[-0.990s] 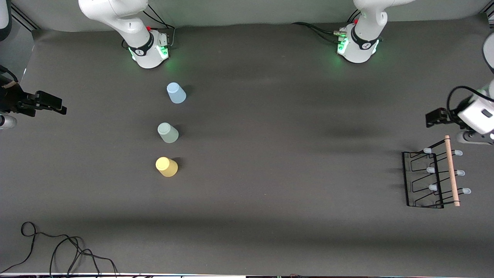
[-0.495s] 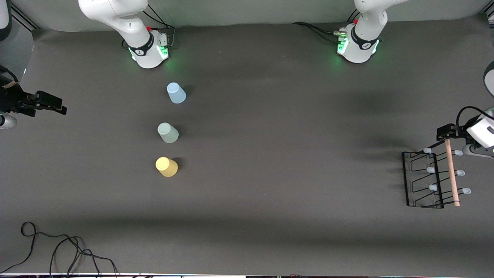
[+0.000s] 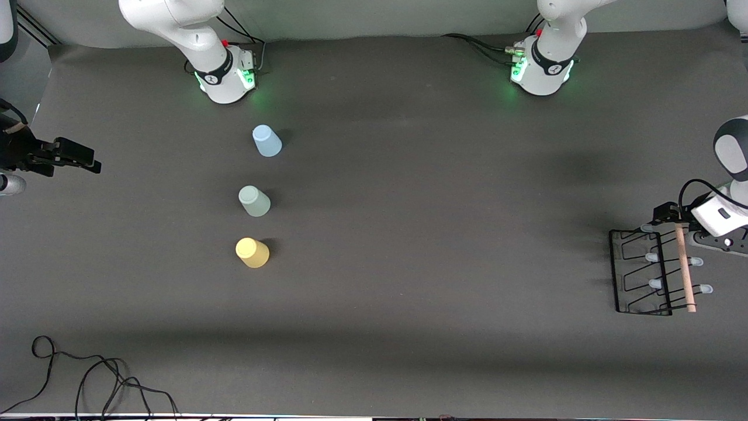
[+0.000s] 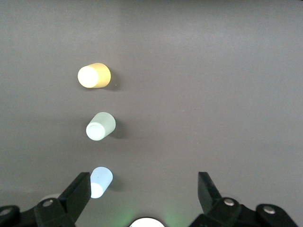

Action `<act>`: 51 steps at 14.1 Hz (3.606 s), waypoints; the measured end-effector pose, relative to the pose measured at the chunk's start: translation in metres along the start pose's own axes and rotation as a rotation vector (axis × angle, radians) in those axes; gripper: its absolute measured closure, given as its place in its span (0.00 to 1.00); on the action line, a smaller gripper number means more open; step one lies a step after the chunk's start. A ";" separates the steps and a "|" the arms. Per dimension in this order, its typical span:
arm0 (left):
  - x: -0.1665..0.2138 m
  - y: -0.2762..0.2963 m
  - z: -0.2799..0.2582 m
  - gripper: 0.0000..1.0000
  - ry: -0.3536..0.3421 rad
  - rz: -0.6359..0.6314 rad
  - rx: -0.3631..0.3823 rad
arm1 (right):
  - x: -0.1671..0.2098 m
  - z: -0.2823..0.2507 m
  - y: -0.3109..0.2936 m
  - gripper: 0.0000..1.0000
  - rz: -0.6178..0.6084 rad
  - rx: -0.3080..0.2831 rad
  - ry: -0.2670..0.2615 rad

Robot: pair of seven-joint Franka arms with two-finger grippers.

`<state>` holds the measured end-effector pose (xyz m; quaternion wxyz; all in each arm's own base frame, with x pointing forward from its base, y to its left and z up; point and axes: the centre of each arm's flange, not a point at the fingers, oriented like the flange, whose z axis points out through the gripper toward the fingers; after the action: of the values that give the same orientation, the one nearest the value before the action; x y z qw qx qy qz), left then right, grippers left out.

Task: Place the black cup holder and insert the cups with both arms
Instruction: 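Grasp the wooden rod with the left gripper and lift the holder, then carry the holder beside the cups and lower it with the left gripper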

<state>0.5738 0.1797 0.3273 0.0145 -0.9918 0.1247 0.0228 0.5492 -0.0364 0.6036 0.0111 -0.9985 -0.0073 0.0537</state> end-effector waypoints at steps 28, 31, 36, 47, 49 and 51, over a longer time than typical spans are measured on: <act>0.081 0.305 -0.176 0.91 0.049 -0.313 -0.169 | -0.001 0.000 0.005 0.00 0.009 0.001 -0.001; 0.093 0.406 -0.156 0.91 0.076 -0.380 -0.189 | -0.001 0.000 0.009 0.00 0.017 0.002 -0.001; 0.088 0.555 -0.135 0.91 0.155 -0.535 -0.223 | -0.001 0.000 0.011 0.00 0.019 0.002 -0.002; 0.060 0.770 -0.115 0.91 0.248 -0.580 -0.283 | -0.003 0.001 0.012 0.00 0.022 0.004 -0.016; 0.053 0.784 -0.118 0.91 0.288 -0.561 -0.283 | -0.003 0.001 0.012 0.00 0.022 0.004 -0.016; 0.050 0.793 -0.110 0.91 0.317 -0.564 -0.271 | -0.003 0.001 0.012 0.00 0.022 0.004 -0.016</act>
<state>0.4295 -0.6044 0.4159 -0.1311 -0.9713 -0.1577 -0.1202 0.5460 -0.0484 0.6029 0.0124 -0.9980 0.0037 0.0618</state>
